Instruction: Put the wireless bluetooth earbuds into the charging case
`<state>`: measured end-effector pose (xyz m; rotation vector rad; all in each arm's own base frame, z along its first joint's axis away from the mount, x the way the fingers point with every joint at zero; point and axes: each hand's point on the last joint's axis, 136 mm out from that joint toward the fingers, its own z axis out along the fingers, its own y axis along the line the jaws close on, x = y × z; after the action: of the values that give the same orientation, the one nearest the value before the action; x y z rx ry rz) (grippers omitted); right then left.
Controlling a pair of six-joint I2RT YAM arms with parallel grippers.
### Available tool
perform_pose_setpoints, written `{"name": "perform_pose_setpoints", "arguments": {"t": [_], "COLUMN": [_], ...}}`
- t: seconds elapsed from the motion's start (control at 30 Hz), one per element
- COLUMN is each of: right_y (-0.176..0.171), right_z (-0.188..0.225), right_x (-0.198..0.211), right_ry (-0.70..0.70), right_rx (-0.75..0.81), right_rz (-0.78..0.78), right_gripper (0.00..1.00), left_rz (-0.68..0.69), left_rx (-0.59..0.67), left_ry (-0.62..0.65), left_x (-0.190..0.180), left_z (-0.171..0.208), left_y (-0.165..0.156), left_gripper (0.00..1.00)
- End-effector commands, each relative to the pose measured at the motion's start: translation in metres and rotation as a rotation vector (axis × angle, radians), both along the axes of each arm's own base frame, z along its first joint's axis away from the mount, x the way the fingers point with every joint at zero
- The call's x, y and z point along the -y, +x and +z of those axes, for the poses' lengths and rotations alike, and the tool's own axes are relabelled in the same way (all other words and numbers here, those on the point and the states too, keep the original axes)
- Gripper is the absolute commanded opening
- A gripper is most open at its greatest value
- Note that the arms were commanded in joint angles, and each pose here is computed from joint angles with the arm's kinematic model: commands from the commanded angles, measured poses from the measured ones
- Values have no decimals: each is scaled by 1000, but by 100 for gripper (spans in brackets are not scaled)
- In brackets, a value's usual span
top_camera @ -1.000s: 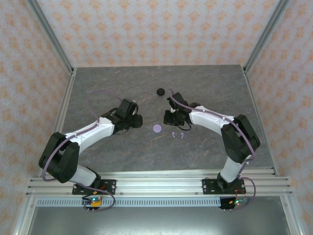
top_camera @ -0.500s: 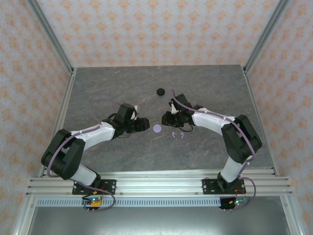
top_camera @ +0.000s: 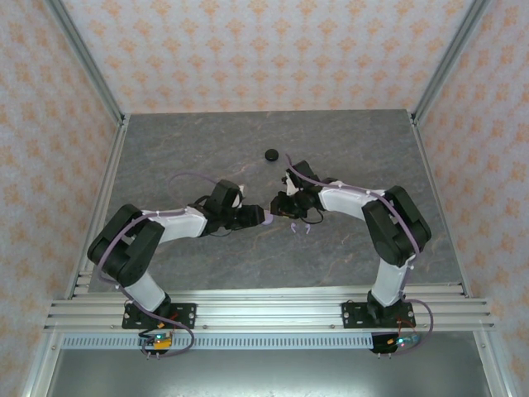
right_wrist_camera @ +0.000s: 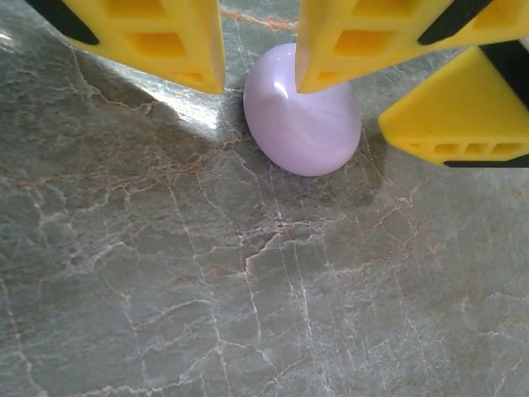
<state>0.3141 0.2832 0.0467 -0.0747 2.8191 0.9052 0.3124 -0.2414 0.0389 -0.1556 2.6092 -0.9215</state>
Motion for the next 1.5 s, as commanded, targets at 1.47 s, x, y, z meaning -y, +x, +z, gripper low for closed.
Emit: {"name": "perform_pose_setpoints", "arguments": {"t": [1.47], "right_y": [3], "right_z": [-10], "right_x": [-1], "right_ry": [48], "right_rx": [-48], "right_rz": [-70], "right_gripper": [21], "left_rz": [34], "left_rx": [-55], "left_ry": [-119], "left_x": [36], "left_z": [-25], "left_y": [7], "left_gripper": [35]}}
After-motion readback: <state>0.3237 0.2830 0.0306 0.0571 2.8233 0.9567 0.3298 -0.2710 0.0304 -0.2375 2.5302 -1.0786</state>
